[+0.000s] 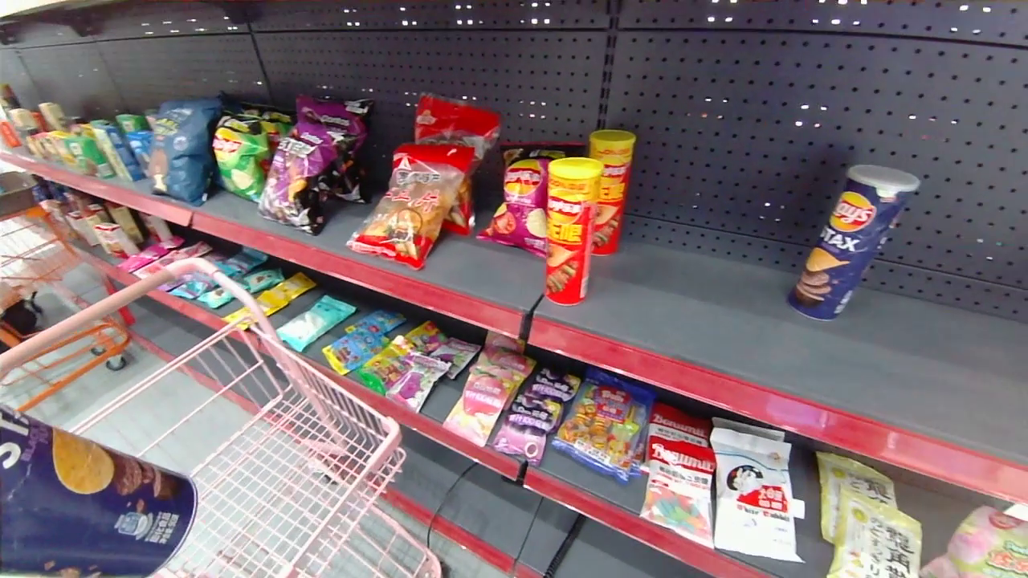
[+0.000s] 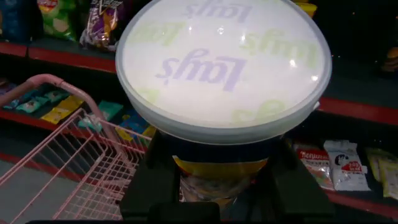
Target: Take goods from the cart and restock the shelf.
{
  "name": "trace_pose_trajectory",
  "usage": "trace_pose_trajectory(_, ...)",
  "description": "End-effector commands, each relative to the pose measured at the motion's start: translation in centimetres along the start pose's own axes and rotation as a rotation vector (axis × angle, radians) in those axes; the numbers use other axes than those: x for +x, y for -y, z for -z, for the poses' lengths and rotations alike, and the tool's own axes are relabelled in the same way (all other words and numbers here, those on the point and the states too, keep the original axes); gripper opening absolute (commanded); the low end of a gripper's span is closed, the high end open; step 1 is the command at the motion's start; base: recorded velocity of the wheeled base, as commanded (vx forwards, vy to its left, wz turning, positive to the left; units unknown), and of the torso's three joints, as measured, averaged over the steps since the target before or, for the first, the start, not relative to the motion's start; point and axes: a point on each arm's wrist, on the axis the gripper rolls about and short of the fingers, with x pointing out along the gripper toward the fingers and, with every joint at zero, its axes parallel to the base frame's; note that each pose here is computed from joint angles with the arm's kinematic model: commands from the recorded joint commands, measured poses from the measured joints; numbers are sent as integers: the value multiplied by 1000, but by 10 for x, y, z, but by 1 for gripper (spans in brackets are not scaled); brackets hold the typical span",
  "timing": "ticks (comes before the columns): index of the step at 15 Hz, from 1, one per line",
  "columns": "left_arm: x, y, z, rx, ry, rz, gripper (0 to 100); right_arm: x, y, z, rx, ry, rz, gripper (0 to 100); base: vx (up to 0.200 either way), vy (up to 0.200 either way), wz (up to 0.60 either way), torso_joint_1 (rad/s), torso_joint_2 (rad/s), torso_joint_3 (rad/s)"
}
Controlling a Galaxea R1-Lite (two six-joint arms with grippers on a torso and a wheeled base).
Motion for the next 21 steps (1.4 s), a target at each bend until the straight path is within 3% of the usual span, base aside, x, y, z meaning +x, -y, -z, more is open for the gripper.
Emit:
trace_pose_trajectory(1,2,-1,-1,-3,-5,-1,0,0,0,0,-1,-1,0,100,0,0,-600,2,2,2)
trace_pose_trajectory(5,2,-1,0,36,-8,-1,0,0,0,0,1,1,0,100,0,0,-600,0,0,1)
trace_pose_trajectory(9,3,-1,0,42,-13,-1,0,0,0,0,0,1,0,100,0,0,-600,6,5,5)
trace_pose_trajectory(12,1,-1,2,42,-13,-1,0,0,0,0,-2,-1,-2,100,0,0,0,0,0,0)
trace_pose_trajectory(18,-5,3,2,58,17,7,0,0,0,0,-5,-1,-2,100,200,0,0,3,0,1)
trace_pose_trajectory(21,-13,6,6,62,24,26,0,0,0,0,-10,-1,-5,100,0,0,0,0,0,0)
